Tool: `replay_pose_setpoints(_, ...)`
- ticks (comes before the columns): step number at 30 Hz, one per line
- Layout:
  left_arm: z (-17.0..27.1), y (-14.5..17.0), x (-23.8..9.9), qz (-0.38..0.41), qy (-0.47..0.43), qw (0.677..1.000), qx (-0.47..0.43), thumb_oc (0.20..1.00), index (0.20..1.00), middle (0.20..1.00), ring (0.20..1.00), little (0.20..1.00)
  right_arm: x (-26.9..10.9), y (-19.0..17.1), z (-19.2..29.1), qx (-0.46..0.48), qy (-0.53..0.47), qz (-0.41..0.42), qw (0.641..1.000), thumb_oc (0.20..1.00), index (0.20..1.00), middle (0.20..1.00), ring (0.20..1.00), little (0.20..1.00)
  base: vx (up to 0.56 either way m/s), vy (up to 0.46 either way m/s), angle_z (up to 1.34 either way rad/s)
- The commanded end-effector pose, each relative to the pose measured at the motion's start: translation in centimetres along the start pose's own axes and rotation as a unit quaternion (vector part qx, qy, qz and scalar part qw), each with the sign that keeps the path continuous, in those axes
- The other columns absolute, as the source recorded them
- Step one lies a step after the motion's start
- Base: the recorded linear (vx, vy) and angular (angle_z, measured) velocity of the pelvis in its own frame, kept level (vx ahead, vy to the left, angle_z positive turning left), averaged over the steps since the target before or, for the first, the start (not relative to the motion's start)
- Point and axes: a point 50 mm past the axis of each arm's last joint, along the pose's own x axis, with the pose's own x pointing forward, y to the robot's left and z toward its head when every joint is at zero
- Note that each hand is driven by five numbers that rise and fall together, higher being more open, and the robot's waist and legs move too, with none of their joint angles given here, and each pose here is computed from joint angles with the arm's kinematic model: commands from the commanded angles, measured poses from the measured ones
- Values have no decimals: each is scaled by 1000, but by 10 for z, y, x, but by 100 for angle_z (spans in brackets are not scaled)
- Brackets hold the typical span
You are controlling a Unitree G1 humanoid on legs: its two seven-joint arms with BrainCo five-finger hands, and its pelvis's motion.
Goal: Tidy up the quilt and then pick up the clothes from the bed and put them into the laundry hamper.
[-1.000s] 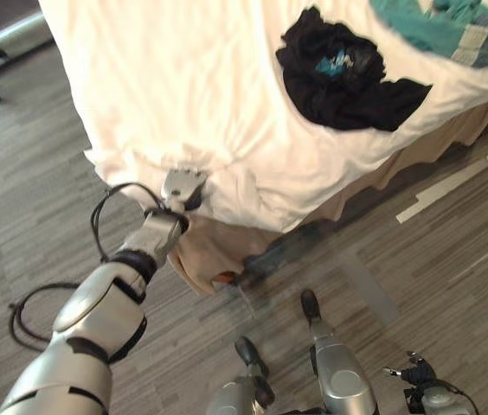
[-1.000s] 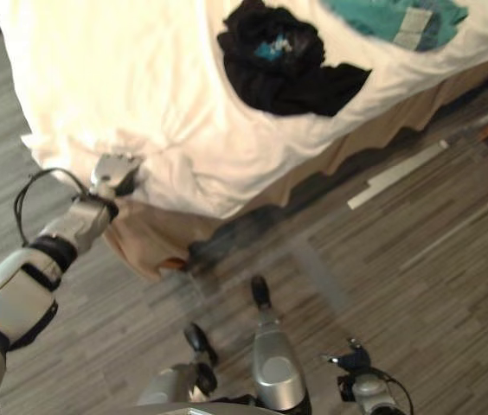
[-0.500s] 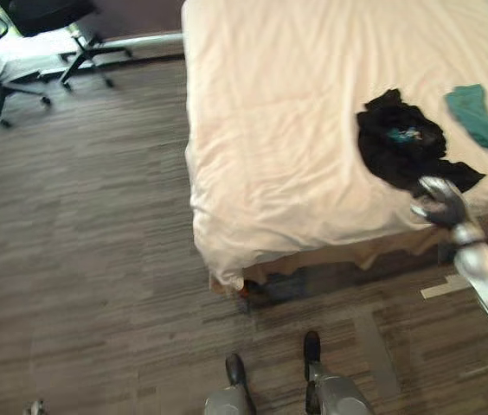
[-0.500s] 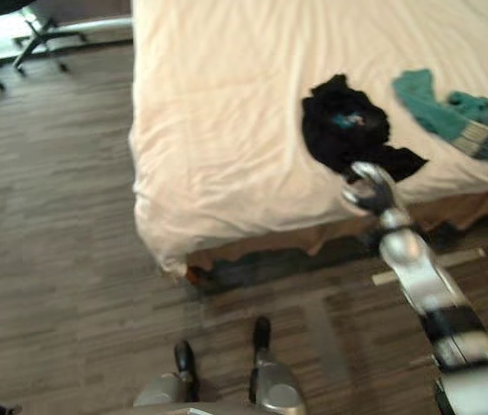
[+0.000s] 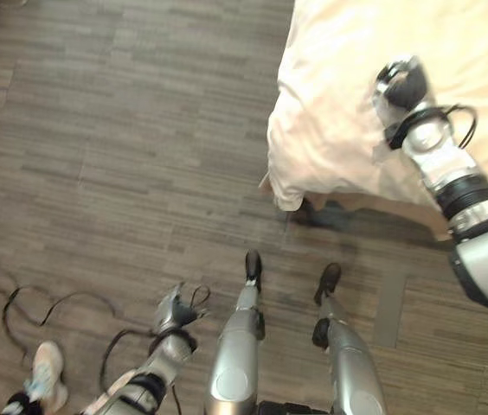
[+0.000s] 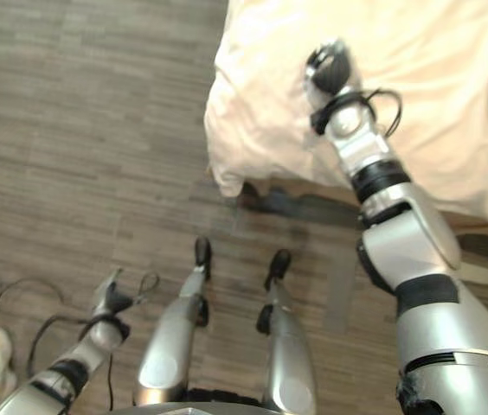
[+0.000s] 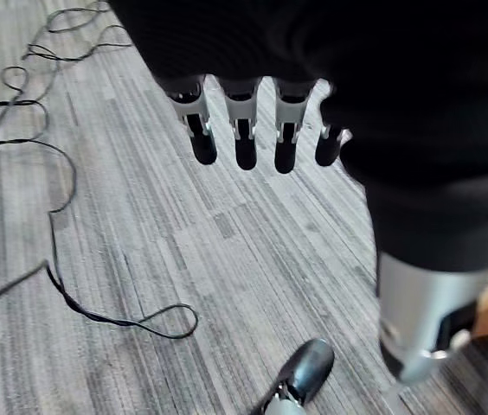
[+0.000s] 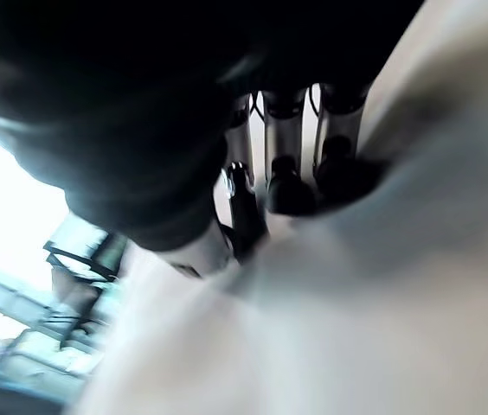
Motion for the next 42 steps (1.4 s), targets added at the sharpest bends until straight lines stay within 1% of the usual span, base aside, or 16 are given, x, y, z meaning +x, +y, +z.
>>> replay_pose_setpoints(1, 11, -4, 3, -3, -28, 998, 50, 1000, 1000, 1000, 1000, 1000, -34, 60, -37, 27, 72, 123, 989, 200, 200, 200, 200, 200, 53, 15, 5)
replay_pose_setpoints(2, 9, -11, 1, -12, -22, 998, 58, 1000, 1000, 1000, 1000, 1000, -69, 106, -49, 56, 92, 194, 975, 200, 200, 200, 200, 200, 50, 16, -2)
replay_pose_setpoints(3, 9, -11, 1, -12, -21, 998, 58, 1000, 1000, 1000, 1000, 1000, -69, 106, -49, 56, 92, 194, 975, 200, 200, 200, 200, 200, 43, 6, -3)
replay_pose_setpoints(6, 1, -16, -2, -18, 3, 998, 56, 1000, 1000, 1000, 1000, 1000, -139, 169, -53, 129, 103, 338, 926, 200, 200, 200, 200, 200, 39, -8, -7)
replay_pose_setpoints(7, 1, -16, -2, -18, 3, 998, 56, 1000, 1000, 1000, 1000, 1000, -139, 169, -53, 129, 103, 338, 926, 200, 200, 200, 200, 200, 63, -20, -8)
replay_pose_setpoints(9, -9, -18, -6, -30, 18, 998, 58, 1000, 1000, 1000, 1000, 1000, -174, 181, -33, 246, 70, 431, 865, 200, 200, 200, 200, 200, 67, -21, -9)
replay_pose_setpoints(12, -18, -15, -7, -33, 34, 997, 61, 1000, 1000, 1000, 1000, 1000, -163, 163, -2, 300, -8, 428, 852, 200, 200, 200, 200, 200, 37, 2, -8)
replay_pose_setpoints(16, -27, -9, -8, -25, 57, 998, 25, 1000, 1000, 1000, 1000, 1000, -96, 76, 39, 287, -156, 287, 901, 200, 200, 200, 200, 200, -12, -8, -12)
replay_pose_setpoints(21, -24, -15, -11, -35, 50, 998, -6, 1000, 1000, 1000, 1000, 1000, -44, -3, 36, 281, -164, 102, 940, 200, 200, 200, 200, 200, -36, -12, -16)
replay_pose_setpoints(22, -25, -19, -13, -38, 54, 998, -18, 1000, 1000, 1000, 1000, 1000, -29, -30, 16, 293, -121, 20, 948, 200, 200, 200, 200, 200, -39, 8, -7)
replay_pose_setpoints(24, -27, -21, -15, -40, 59, 997, -22, 1000, 1000, 1000, 1000, 1000, -26, -37, 5, 291, -96, -3, 952, 200, 200, 200, 200, 200, -34, 11, -6)
replay_pose_setpoints(27, -38, -25, -20, -41, 94, 994, -45, 1000, 1000, 1000, 1000, 1000, -40, -48, -75, 256, 61, -55, 963, 200, 200, 200, 200, 200, -42, 6, -9)
replay_pose_setpoints(33, -36, -19, -15, -40, 99, 992, -60, 1000, 1000, 1000, 1000, 1000, -123, -39, -193, 186, 301, -58, 934, 200, 200, 200, 200, 200, -31, 13, -4)
replay_pose_setpoints(34, -32, -14, -11, -37, 94, 993, -62, 1000, 1000, 1000, 1000, 1000, -176, -27, -230, 181, 387, -53, 903, 200, 200, 200, 200, 200, -26, 45, -7)
replay_pose_setpoints(36, -29, -9, -7, -33, 92, 993, -65, 1000, 1000, 1000, 1000, 1000, -230, -28, -260, 187, 471, -78, 859, 200, 200, 200, 200, 200, 3, 51, 12)
replay_pose_setpoints(42, -33, -9, -6, -52, 101, 993, -37, 1000, 1000, 1000, 1000, 1000, -377, -21, -291, 163, 641, -99, 743, 219, 219, 219, 219, 219, 77, 32, -2)
